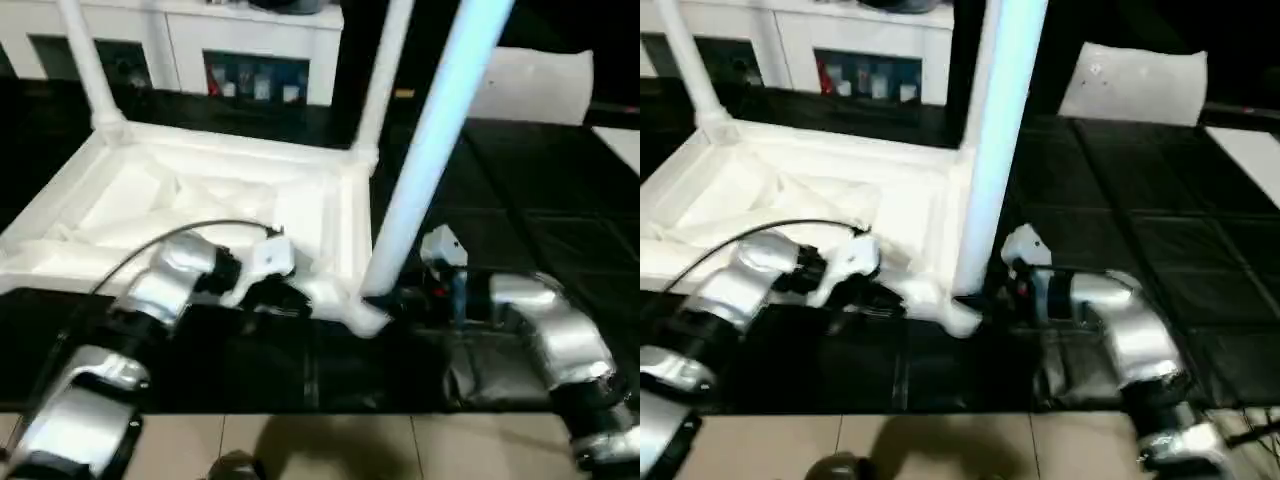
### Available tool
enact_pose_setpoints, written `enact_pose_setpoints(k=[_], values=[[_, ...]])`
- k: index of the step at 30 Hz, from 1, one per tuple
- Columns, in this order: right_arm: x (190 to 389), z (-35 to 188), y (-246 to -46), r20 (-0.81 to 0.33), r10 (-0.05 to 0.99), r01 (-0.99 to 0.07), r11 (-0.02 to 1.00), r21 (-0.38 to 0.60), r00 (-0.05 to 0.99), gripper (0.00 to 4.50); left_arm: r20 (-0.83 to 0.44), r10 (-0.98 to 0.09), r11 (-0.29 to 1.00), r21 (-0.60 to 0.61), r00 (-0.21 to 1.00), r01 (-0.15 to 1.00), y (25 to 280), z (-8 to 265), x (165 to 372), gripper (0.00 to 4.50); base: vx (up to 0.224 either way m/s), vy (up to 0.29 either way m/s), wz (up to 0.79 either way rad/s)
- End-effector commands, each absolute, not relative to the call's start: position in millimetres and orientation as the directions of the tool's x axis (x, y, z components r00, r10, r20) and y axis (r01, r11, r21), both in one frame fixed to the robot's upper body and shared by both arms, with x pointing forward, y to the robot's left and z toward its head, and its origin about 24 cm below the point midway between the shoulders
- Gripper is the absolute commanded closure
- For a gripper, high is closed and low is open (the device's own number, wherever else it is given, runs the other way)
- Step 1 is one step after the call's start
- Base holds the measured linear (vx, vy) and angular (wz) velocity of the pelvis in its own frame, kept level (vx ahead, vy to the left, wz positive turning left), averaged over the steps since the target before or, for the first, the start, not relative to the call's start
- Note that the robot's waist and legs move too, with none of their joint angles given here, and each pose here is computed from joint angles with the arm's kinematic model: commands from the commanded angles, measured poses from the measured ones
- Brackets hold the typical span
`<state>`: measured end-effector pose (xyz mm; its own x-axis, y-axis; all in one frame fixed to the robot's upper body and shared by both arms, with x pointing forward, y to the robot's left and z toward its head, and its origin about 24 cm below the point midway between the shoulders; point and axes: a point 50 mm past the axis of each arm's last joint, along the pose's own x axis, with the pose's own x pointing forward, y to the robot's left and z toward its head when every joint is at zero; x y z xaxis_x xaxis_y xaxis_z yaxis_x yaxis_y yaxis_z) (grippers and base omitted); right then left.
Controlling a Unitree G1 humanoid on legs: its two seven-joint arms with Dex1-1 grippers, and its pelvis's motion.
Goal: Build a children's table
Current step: Rotate leg to tighten
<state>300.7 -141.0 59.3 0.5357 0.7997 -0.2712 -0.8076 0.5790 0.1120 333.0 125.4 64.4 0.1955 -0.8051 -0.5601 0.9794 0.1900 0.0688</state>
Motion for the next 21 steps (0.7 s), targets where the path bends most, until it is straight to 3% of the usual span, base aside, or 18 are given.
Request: enact_pose_setpoints(k=[1, 4, 8, 13, 14, 15, 17, 18, 21], values=[[288.8, 37, -101.7, -0.318, 0.818, -0.802, 0.555, 0.221, 0.479, 2.57, -0.444, -0.826, 0.333, 0.115, 0.348, 0.936, 87, 77, 346, 4.50, 0.000, 0.000, 0.00], [291.8, 35, -87.5, -0.330, 0.776, -0.755, 0.617, 0.221, 0.537, 2.57, -0.430, -0.812, 0.390, 0.106, 0.395, 0.915, 74, 78, 348, 4.50, 0.000, 0.000, 0.00], [312.3, 40, -54.3, -0.327, 0.617, -0.567, 0.787, 0.244, 0.715, 2.58, -0.372, -0.746, 0.558, 0.102, 0.552, 0.823, 47, 88, 360, 4.50, 0.000, 0.000, 0.00], [328.5, 54, -41.1, -0.297, 0.490, -0.424, 0.867, 0.261, 0.820, 2.58, -0.349, -0.727, 0.590, 0.122, 0.591, 0.798, 35, 95, 362, 4.50, -0.013, 0.032, -0.05], [330.6, 57, -39.6, -0.278, 0.481, -0.418, 0.871, 0.257, 0.831, 2.58, -0.352, -0.734, 0.578, 0.126, 0.581, 0.806, 33, 95, 361, 4.50, 0.000, 0.000, 0.00], [331.5, 60, -39.4, -0.263, 0.476, -0.419, 0.874, 0.246, 0.839, 2.24, -0.357, -0.741, 0.564, 0.130, 0.569, 0.815, 33, 94, 360, 4.50, 0.000, 0.000, 0.00], [331.7, 62, -40.6, -0.248, 0.475, -0.423, 0.875, 0.237, 0.844, 2.24, -0.361, -0.748, 0.549, 0.135, 0.557, 0.825, 34, 94, 359, 4.50, 0.000, 0.000, 0.00], [331.5, 63, -43.5, -0.237, 0.469, -0.417, 0.877, 0.239, 0.851, 1.83, -0.366, -0.755, 0.534, 0.139, 0.545, 0.834, 37, 92, 358, 4.50, 0.000, 0.000, 0.00], [330.6, 63, -49.2, -0.223, 0.461, -0.411, 0.880, 0.237, 0.859, 1.81, -0.373, -0.762, 0.518, 0.139, 0.529, 0.844, 42, 90, 356, 4.50, 0.000, 0.000, 0.00]])
